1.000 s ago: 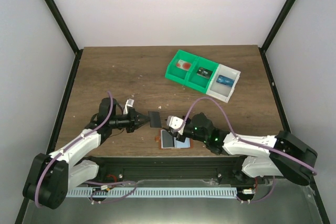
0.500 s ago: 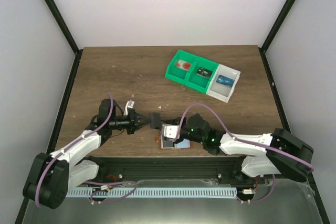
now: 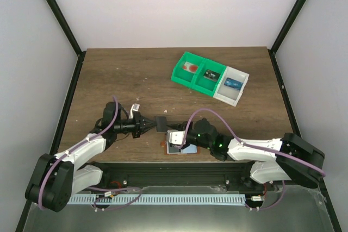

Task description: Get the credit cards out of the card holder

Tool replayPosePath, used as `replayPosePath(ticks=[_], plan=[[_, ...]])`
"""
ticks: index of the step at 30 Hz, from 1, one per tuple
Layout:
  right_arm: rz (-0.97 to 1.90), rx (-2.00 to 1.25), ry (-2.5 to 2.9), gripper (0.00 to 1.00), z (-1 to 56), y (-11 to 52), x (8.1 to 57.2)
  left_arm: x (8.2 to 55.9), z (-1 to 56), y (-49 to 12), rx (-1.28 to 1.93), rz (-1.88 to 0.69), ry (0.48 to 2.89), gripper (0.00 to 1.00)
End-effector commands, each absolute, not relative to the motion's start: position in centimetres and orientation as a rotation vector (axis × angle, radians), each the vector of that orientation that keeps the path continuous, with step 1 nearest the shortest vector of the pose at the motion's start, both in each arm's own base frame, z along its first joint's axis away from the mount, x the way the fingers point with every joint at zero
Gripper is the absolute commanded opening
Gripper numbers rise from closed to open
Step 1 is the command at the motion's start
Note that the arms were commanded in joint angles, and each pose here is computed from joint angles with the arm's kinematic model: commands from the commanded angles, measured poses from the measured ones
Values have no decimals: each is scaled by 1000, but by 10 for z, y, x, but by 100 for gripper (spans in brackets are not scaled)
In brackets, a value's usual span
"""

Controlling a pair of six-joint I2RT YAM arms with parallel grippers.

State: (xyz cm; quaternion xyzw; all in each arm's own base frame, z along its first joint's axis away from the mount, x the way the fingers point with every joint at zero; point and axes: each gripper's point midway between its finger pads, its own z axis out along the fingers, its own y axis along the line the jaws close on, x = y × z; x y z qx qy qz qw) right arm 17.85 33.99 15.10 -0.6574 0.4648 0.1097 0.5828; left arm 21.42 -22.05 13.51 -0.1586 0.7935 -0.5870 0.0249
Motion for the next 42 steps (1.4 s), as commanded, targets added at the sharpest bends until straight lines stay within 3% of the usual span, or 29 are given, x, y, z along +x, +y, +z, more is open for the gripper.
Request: replayPosePath(ticks=[1, 17, 21, 26, 29, 33, 38, 42], plan=[[236, -1488, 1031, 35, 172, 349, 183, 213, 137, -220, -491, -1846, 2435, 0], [188, -1553, 1029, 42, 155, 355, 184, 209, 136, -217, -572, -1872, 2412, 0], [188, -1525, 1042, 24, 161, 359, 189, 209, 137, -217, -565, -1879, 2409, 0], [167, -1487, 1039, 15, 167, 358, 194, 207, 141, -216, -593, -1906, 2379, 0], [173, -1479, 1030, 1, 170, 357, 192, 205, 145, -217, -596, -1937, 2360, 1], [243, -1433, 1073, 1, 179, 357, 189, 206, 151, -216, -593, -1947, 2322, 26], [468, -1280, 1313, 0, 191, 360, 190, 215, 167, -216, -445, -1849, 2318, 72], [506, -1151, 1555, 1, 182, 354, 204, 224, 181, -214, -344, -1717, 2329, 91]])
